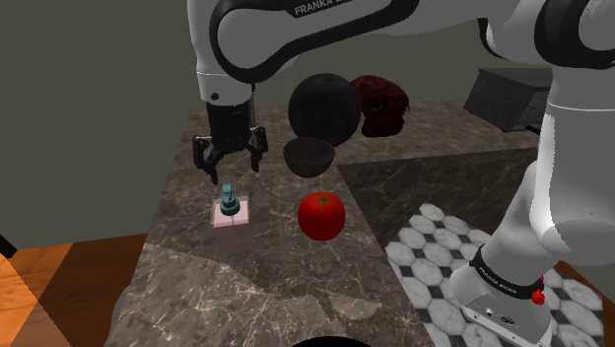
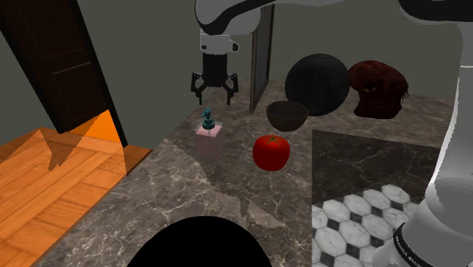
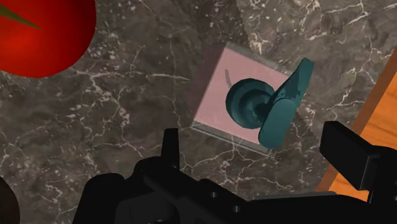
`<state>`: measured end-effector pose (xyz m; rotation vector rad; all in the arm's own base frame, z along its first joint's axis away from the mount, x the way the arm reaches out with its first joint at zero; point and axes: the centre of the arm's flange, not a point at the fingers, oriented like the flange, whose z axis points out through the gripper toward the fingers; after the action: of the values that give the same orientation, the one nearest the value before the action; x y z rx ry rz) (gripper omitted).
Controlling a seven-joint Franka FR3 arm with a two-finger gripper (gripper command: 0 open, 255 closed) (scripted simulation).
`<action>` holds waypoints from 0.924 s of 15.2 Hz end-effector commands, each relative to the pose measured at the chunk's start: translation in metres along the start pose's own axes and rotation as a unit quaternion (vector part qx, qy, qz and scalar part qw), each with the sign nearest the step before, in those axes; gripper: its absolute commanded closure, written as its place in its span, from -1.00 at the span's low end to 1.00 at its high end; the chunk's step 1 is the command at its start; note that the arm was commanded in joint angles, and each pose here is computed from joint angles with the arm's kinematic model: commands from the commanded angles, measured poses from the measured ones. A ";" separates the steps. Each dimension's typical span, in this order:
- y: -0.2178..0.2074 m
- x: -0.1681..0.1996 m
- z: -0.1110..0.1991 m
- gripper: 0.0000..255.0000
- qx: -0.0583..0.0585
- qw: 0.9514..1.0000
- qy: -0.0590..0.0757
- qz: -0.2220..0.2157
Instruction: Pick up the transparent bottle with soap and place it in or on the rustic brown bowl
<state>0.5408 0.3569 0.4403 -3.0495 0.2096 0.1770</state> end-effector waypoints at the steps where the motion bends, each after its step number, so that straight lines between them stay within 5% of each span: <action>1: -0.021 0.010 0.006 -1.00 0.001 1.000 -0.001 0.000; 14: -0.021 0.010 0.046 -1.00 0.001 1.000 -0.001 0.000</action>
<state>0.5485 0.3808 0.3955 -3.0472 0.2110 0.1785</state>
